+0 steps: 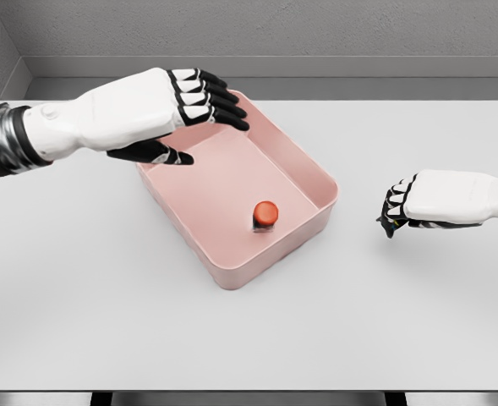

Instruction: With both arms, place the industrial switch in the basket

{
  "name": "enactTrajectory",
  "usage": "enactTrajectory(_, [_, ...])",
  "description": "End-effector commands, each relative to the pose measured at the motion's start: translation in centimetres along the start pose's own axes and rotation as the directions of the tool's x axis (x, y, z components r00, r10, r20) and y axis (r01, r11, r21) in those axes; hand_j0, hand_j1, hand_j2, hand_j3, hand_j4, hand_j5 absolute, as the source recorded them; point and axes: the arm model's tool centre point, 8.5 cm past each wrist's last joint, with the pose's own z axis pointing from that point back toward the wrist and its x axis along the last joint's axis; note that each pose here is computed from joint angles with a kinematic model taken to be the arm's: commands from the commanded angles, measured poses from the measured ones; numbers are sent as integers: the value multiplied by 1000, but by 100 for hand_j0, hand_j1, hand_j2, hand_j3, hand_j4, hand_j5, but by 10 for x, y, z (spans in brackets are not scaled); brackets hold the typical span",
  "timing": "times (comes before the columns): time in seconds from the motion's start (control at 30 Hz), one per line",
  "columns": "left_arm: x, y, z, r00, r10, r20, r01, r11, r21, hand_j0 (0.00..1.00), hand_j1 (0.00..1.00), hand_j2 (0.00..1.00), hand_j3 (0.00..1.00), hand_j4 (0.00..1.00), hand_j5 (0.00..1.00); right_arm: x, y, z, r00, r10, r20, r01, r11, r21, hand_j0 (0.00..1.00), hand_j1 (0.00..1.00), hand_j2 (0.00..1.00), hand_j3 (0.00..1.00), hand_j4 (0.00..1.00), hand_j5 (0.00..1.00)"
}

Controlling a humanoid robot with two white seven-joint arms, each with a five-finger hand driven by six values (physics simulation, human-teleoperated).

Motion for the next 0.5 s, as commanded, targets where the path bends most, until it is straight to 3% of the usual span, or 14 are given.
enactTrajectory(0.0, [-5, 3, 3, 1000, 1, -16, -1, 1000, 14, 100, 100, 100, 100, 100, 100, 0, -1, 0, 1000, -4, 0, 4, 1000, -6, 50, 50, 50, 50, 50, 50])
enactTrajectory(0.3, [-16, 29, 45, 991, -63, -121, 61, 998, -18, 100, 100, 100, 100, 100, 100, 3, -30, -15, 998, 51, 34, -49, 996, -73, 50, 50, 50, 50, 50, 50])
enactTrajectory(0.47, [-19, 26, 52, 988, -51, -143, 50, 999, -13, 100, 100, 100, 100, 100, 100, 4, -47, -20, 996, 81, 42, -76, 991, -109, 50, 50, 50, 50, 50, 50])
